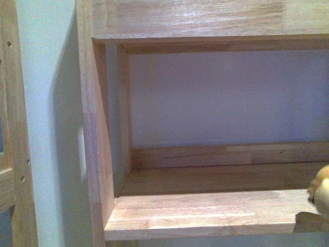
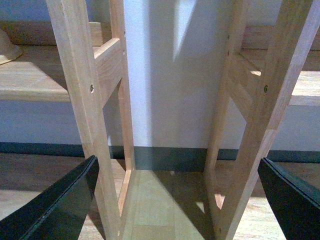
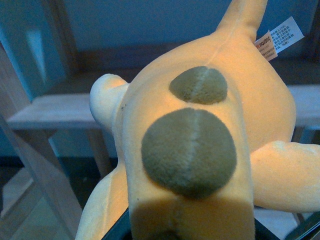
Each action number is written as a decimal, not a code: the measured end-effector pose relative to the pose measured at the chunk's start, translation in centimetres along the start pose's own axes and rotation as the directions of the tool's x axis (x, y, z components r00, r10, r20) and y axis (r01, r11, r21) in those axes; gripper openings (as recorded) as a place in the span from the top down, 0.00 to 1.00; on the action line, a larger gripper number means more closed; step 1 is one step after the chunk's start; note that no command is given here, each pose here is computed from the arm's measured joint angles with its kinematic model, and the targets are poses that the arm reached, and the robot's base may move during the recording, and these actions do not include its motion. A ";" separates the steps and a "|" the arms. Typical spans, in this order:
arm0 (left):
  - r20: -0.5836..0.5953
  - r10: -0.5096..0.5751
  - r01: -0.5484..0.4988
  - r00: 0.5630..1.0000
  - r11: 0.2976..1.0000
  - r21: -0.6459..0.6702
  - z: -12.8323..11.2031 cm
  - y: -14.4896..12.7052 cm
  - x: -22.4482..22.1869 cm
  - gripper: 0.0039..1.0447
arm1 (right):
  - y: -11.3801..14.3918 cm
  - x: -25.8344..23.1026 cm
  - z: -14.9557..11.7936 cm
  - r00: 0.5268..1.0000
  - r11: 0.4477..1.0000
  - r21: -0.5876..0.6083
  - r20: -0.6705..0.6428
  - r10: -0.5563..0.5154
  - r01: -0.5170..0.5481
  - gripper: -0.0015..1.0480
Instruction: Put away toys
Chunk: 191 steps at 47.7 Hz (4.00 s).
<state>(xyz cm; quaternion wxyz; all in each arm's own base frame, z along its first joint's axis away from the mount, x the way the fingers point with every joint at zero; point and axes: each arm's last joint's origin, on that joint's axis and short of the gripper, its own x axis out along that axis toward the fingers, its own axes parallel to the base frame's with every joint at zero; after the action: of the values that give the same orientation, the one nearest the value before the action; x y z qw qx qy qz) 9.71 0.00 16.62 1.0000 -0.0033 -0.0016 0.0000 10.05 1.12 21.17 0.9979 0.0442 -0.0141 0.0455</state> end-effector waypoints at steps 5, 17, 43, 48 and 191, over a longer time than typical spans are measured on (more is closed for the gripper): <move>0.000 0.000 0.000 1.000 1.000 0.000 0.0 0.0 0.0 0.05 | 0.4 0.0 2.5 0.999 1.000 -0.016 0.052 0.009 -0.008 0.81; 0.000 0.000 0.000 1.000 1.000 0.000 0.0 0.0 0.0 0.05 | 2.2 0.5 8.7 0.988 0.996 -0.067 0.142 0.064 -0.055 0.81; 0.000 0.000 0.000 1.000 1.000 0.000 0.0 0.0 0.0 0.05 | 5.3 2.5 26.8 0.901 0.969 -0.214 0.387 0.198 -0.121 0.81; 0.000 0.000 0.000 1.000 1.000 0.000 0.0 0.0 0.0 0.05 | 5.2 4.9 29.6 0.899 0.970 -0.218 0.396 0.187 -0.106 0.81; 0.000 0.000 0.000 1.000 1.000 0.000 0.0 0.0 0.0 0.05 | 9.9 30.0 30.4 0.853 0.789 0.337 0.109 0.510 -0.515 0.00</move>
<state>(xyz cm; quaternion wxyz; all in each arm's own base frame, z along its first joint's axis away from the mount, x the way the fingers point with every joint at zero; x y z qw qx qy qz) 9.71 0.00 16.62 1.0000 -0.0033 -0.0016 0.0000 38.25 10.95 53.28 0.9233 0.2176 -0.0230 0.3156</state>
